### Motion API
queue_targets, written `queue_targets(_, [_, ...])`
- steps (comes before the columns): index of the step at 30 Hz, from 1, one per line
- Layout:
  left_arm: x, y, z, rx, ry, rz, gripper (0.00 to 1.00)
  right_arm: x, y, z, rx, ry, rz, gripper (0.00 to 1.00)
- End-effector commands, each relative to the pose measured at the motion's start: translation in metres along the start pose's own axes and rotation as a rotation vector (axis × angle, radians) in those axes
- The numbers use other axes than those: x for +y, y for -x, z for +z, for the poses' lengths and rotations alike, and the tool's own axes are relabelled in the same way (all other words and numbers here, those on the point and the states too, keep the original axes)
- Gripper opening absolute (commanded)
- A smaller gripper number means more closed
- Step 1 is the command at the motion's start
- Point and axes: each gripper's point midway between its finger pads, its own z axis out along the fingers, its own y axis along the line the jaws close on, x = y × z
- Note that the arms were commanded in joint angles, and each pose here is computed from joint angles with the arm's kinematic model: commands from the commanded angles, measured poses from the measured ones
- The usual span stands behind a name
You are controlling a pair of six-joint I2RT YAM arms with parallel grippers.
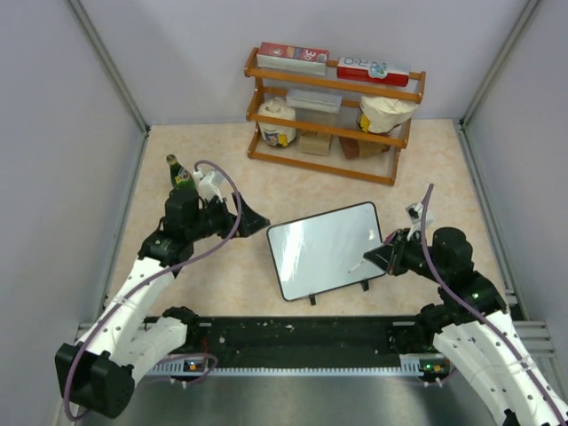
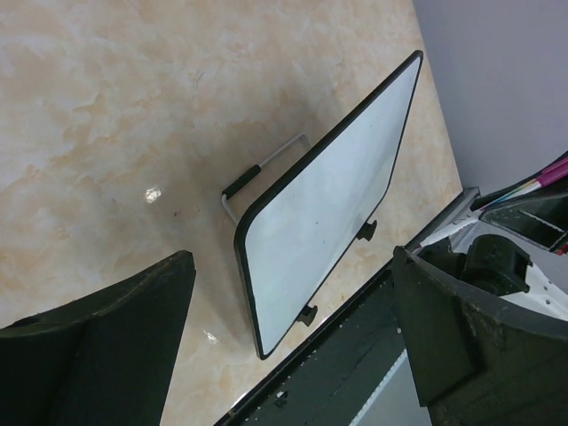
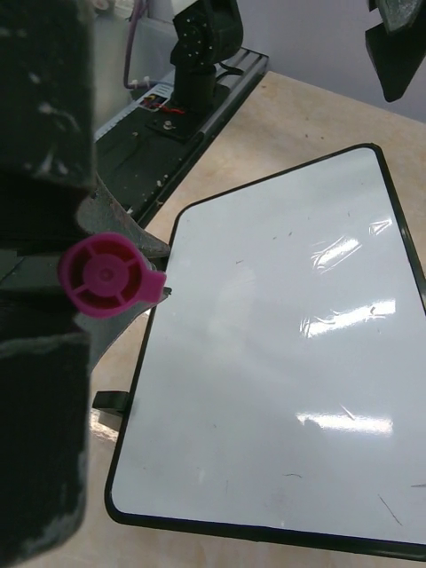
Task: Write a sentence on the whiteboard
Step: Pick up the whiteboard from the center of the board.
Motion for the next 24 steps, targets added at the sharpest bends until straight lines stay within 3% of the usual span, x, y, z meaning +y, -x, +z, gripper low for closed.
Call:
queue_targets(1, [-0.001,0.000,-0.002,0.037,-0.117,-0.008,0.95,0.012,0.024,0.005,-0.058,0.050,-0.052,0.00])
queue_targets(17, [0.010,-0.004,-0.009,0.034,-0.103,0.040,0.94,0.037,0.049,0.032,-0.112,0.222,-0.071,0.00])
queue_targets(24, [0.013,-0.011,-0.010,0.031,-0.102,0.031,0.94,0.036,0.052,0.034,-0.130,0.221,-0.081,0.00])
